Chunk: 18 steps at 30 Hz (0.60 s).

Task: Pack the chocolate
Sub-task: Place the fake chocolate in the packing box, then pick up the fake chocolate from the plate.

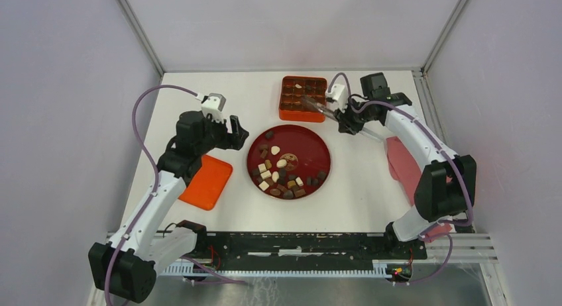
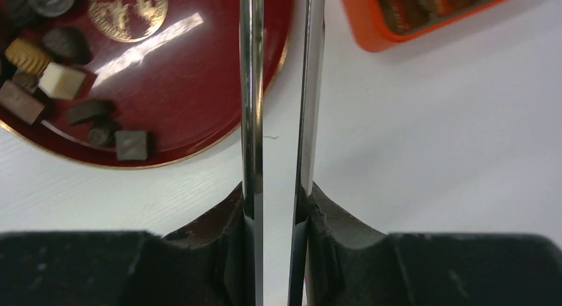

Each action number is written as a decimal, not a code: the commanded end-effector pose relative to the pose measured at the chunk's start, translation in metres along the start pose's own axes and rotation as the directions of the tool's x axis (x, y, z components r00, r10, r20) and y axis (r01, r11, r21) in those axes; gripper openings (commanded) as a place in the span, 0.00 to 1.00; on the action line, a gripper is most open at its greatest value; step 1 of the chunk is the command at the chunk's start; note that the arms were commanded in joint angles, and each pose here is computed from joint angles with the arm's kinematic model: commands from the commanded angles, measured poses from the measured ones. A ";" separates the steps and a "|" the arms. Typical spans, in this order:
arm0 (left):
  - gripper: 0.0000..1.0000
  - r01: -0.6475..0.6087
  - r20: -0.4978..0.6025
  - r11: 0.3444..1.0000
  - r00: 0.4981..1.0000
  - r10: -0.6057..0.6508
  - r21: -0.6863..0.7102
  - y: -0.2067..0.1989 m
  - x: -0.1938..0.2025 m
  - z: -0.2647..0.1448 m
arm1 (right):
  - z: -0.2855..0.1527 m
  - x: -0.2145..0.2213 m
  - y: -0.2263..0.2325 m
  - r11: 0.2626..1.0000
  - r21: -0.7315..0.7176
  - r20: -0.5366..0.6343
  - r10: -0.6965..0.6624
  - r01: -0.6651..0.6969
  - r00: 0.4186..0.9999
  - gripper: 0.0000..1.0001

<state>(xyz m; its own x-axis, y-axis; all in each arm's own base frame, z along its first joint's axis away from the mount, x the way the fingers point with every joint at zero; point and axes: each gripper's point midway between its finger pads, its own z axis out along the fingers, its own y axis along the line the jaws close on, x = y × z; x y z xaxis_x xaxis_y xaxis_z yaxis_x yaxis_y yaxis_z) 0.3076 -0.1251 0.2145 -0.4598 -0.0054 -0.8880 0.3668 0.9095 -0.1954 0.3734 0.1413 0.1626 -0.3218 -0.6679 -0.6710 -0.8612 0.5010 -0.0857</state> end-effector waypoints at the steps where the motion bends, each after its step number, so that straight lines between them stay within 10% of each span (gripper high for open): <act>1: 0.93 0.109 0.133 0.984 0.983 -0.128 0.138 -0.029 -0.040 -0.013 | 0.009 0.009 0.047 0.975 -0.100 -0.004 -0.201 0.200 0.980 0.34; 18: 0.99 0.011 0.074 0.975 0.997 0.006 -0.221 0.050 -0.004 -0.024 | 0.072 0.033 0.078 0.924 -0.179 -0.300 -0.377 0.337 0.876 0.35</act>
<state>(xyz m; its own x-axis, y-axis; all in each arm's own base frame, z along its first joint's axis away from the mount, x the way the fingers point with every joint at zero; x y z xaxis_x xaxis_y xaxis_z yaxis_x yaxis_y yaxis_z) 0.3129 -0.0946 0.2301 -0.4077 -0.1082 -0.9067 0.2447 0.9437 -0.2227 0.3029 0.1917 0.0640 -0.1124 -0.9208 -0.3734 -0.9828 0.1584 -0.0948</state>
